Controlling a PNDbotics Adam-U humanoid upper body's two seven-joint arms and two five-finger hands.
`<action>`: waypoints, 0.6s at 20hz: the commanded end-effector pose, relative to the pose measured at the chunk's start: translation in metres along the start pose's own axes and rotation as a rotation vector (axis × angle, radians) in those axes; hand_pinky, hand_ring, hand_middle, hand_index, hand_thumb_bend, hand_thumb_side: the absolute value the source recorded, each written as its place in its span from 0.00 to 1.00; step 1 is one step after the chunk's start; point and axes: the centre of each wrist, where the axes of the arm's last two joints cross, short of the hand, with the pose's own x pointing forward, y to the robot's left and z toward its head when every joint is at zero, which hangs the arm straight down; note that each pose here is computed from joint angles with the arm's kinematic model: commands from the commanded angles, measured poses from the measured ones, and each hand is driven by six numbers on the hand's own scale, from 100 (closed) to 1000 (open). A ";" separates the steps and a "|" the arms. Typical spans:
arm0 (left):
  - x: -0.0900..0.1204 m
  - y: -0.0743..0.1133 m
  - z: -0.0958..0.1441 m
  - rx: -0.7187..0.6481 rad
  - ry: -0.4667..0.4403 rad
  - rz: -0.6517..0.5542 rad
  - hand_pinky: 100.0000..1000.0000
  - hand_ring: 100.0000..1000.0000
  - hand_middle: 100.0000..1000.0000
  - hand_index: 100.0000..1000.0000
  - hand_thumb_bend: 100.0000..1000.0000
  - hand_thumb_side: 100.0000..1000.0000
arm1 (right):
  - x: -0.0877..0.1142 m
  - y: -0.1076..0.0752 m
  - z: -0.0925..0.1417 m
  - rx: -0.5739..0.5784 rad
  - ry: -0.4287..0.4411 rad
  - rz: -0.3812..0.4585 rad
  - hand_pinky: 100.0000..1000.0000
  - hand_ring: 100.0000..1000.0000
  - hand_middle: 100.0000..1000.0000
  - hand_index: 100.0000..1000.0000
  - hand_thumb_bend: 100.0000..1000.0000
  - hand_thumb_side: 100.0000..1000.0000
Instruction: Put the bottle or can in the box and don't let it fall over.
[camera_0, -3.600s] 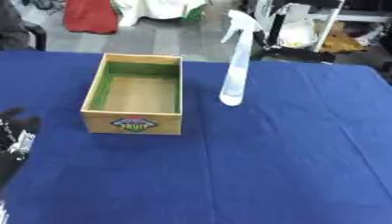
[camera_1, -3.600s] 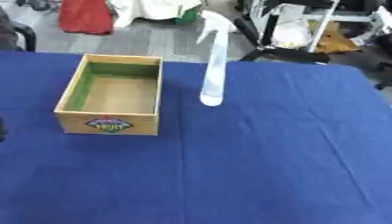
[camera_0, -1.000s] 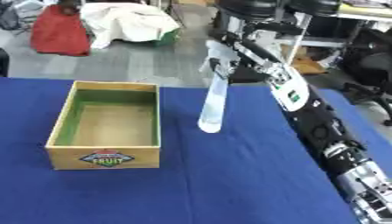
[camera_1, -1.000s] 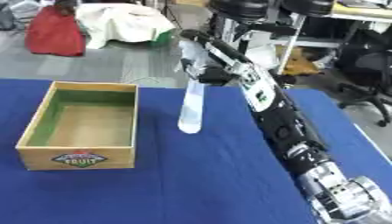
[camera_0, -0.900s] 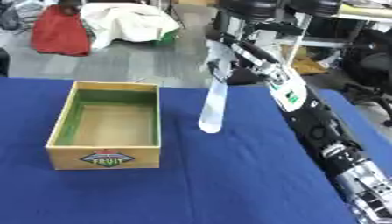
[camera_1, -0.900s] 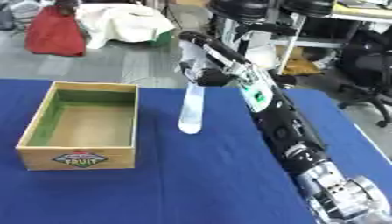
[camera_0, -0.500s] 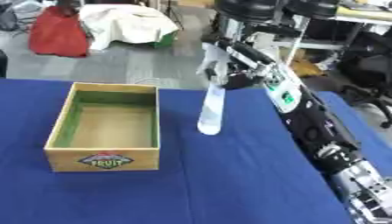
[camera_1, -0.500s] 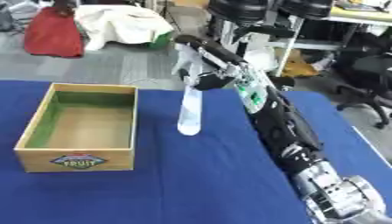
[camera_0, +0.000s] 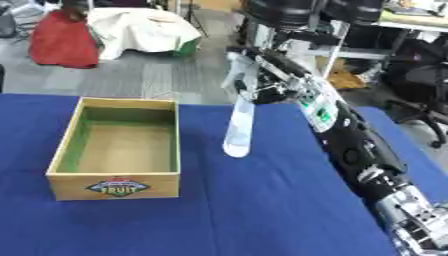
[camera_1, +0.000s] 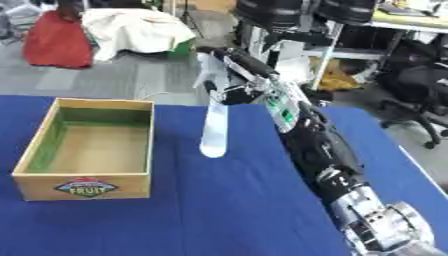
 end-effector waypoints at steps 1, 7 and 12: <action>0.009 0.007 -0.005 0.002 -0.039 -0.017 0.58 0.56 0.49 0.81 0.46 0.64 | -0.001 -0.010 0.000 -0.032 0.000 0.027 0.24 0.61 0.50 0.40 0.00 0.00; 0.009 0.007 -0.005 0.003 -0.039 -0.017 0.58 0.56 0.49 0.81 0.46 0.64 | -0.001 -0.011 0.001 -0.050 -0.009 0.049 0.16 0.53 0.42 0.19 0.00 0.00; 0.009 0.007 -0.005 0.003 -0.038 -0.017 0.58 0.56 0.49 0.81 0.46 0.64 | 0.000 -0.011 0.001 -0.093 -0.015 0.074 0.11 0.43 0.32 0.10 0.00 0.00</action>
